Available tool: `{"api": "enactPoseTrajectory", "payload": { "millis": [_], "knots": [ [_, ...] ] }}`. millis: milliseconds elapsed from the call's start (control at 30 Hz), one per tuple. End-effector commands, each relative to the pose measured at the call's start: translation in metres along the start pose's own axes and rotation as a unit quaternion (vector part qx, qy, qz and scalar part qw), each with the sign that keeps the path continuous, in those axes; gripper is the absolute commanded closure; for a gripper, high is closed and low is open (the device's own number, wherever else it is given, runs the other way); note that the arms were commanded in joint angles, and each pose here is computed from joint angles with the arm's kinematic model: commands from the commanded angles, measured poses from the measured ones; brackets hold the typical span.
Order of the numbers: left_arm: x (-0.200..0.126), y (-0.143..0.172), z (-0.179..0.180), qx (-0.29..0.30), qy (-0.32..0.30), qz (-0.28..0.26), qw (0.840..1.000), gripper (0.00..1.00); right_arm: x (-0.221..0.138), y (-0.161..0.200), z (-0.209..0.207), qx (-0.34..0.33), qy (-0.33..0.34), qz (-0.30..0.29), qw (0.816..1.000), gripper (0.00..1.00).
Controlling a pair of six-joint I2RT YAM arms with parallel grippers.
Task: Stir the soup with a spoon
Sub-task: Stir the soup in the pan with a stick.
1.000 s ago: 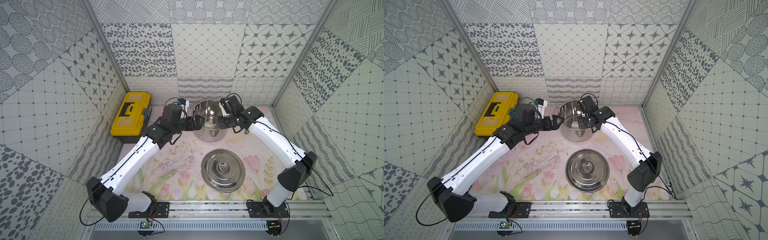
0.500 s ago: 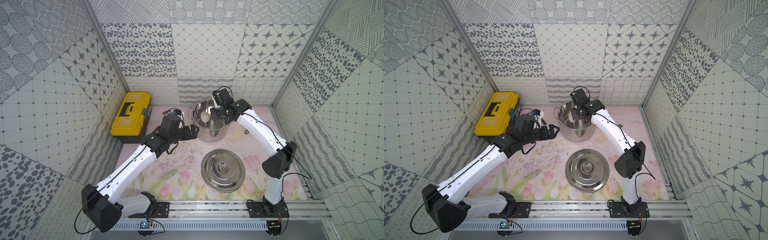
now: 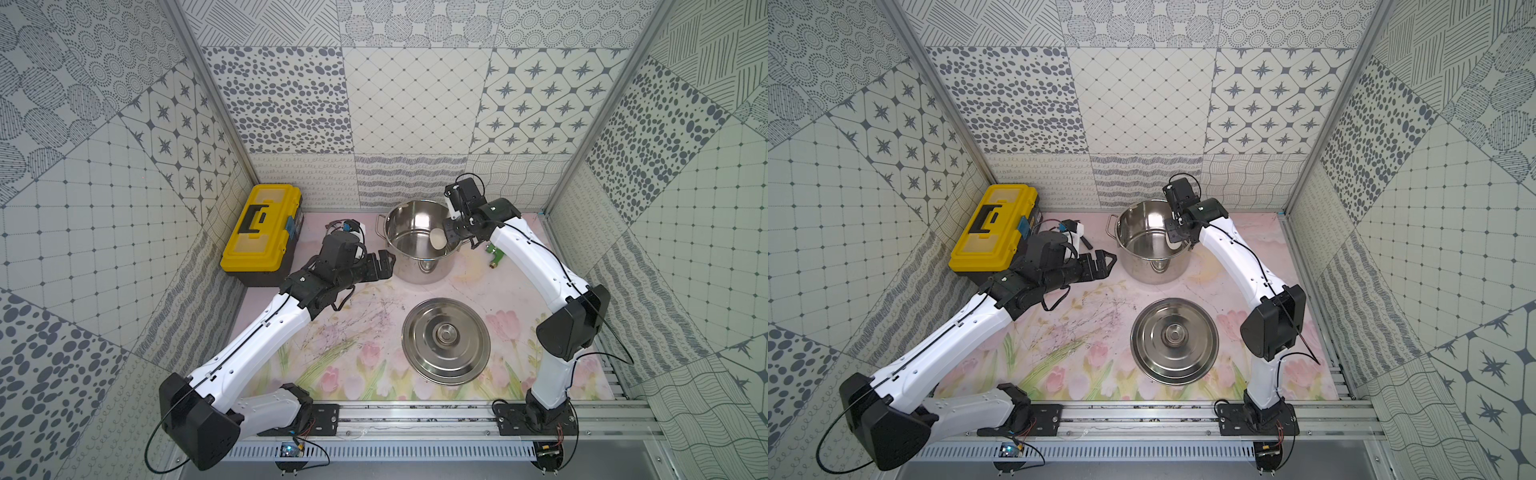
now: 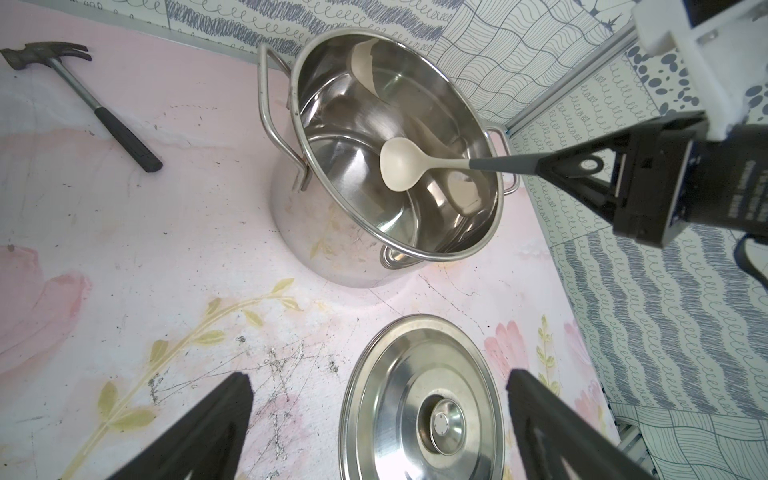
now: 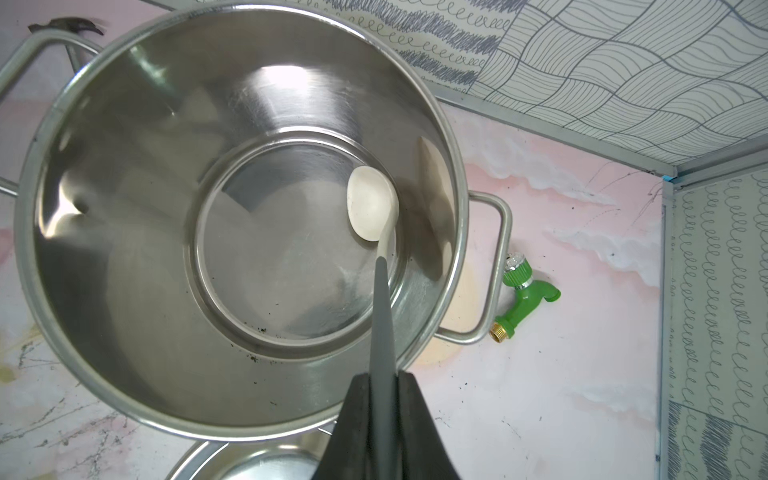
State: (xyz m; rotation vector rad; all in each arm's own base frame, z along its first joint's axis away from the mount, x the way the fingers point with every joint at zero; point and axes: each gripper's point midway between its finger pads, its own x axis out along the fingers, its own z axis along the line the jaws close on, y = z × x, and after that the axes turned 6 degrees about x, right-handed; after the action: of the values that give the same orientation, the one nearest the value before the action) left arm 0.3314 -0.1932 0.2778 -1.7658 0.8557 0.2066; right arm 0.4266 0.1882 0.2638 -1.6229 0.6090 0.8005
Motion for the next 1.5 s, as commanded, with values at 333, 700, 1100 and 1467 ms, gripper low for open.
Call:
{"api": "enactPoseTrajectory", "payload": {
  "millis": [333,700,1100,1467],
  "knots": [
    [-0.002,-0.028,-0.011,0.022,0.011,-0.042,0.999,0.01,-0.047,0.01,0.043,0.005,-0.096,-0.025,0.995,1.0],
    [-0.007,-0.025,-0.009,0.006,0.009,-0.041,0.999,0.01,-0.029,-0.035,0.051,-0.003,-0.048,-0.065,0.997,1.0],
    [-0.013,-0.023,-0.007,0.009,0.008,-0.048,0.999,0.0,-0.02,-0.047,-0.001,0.023,-0.006,-0.065,0.998,1.0],
    [-0.006,-0.03,-0.012,0.017,0.017,-0.051,0.998,0.01,-0.032,-0.004,-0.017,0.004,-0.005,-0.033,0.999,1.0]
  ]
}}
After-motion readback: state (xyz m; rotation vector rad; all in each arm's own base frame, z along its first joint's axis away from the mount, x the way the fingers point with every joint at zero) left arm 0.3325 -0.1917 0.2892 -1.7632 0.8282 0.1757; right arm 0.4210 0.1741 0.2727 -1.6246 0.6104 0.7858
